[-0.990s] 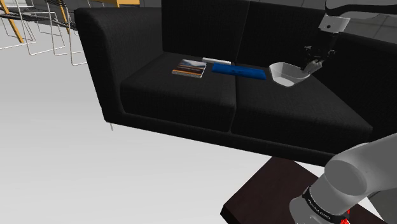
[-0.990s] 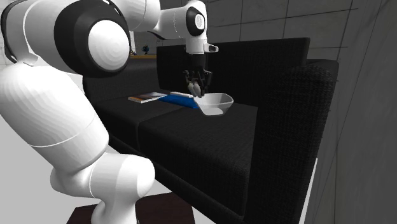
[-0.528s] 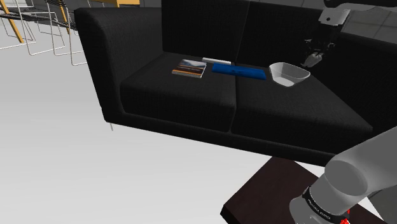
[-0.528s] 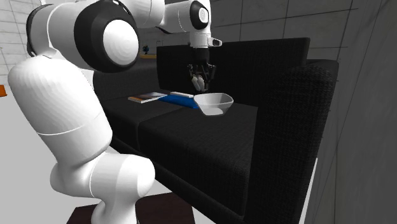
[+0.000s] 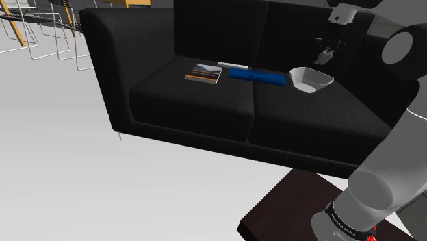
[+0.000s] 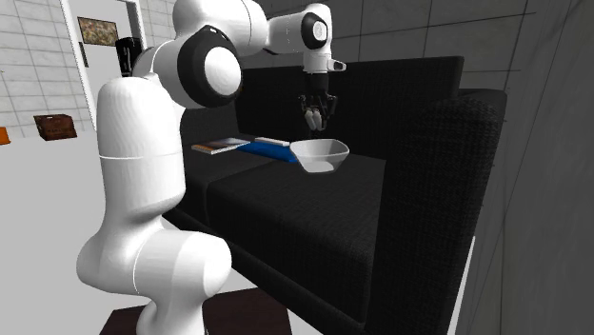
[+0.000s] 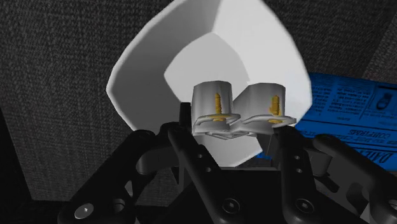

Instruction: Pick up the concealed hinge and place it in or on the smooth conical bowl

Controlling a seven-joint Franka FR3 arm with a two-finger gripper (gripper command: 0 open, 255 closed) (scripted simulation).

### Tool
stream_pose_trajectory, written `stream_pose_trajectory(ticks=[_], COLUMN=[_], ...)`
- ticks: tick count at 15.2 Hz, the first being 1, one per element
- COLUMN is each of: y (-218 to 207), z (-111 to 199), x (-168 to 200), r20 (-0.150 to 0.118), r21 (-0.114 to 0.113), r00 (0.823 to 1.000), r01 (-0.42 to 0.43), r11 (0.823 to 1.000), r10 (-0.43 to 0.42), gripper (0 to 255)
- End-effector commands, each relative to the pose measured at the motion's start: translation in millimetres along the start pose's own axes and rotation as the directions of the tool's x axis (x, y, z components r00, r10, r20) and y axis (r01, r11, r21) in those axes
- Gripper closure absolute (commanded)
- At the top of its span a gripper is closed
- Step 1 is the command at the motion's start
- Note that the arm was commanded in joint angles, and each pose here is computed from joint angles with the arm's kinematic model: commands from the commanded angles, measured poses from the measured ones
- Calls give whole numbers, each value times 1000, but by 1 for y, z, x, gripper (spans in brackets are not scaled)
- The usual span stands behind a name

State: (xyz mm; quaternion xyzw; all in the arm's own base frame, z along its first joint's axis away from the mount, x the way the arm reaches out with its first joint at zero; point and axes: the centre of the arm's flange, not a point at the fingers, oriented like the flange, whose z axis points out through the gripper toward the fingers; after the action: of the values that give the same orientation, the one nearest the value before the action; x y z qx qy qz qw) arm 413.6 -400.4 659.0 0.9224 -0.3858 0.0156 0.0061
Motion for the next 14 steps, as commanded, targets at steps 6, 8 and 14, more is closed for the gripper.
stream_pose_trajectory(ticks=[6, 8, 14], y=[-2, -2, -2], z=[23, 34, 65], x=[34, 34, 33], r20=[0, 0, 0], r21=[0, 0, 0], r00=[1000, 1000, 1000], r01=[2, 2, 2], r11=[1000, 1000, 1000], r10=[-2, -2, -2], gripper=[255, 255, 255])
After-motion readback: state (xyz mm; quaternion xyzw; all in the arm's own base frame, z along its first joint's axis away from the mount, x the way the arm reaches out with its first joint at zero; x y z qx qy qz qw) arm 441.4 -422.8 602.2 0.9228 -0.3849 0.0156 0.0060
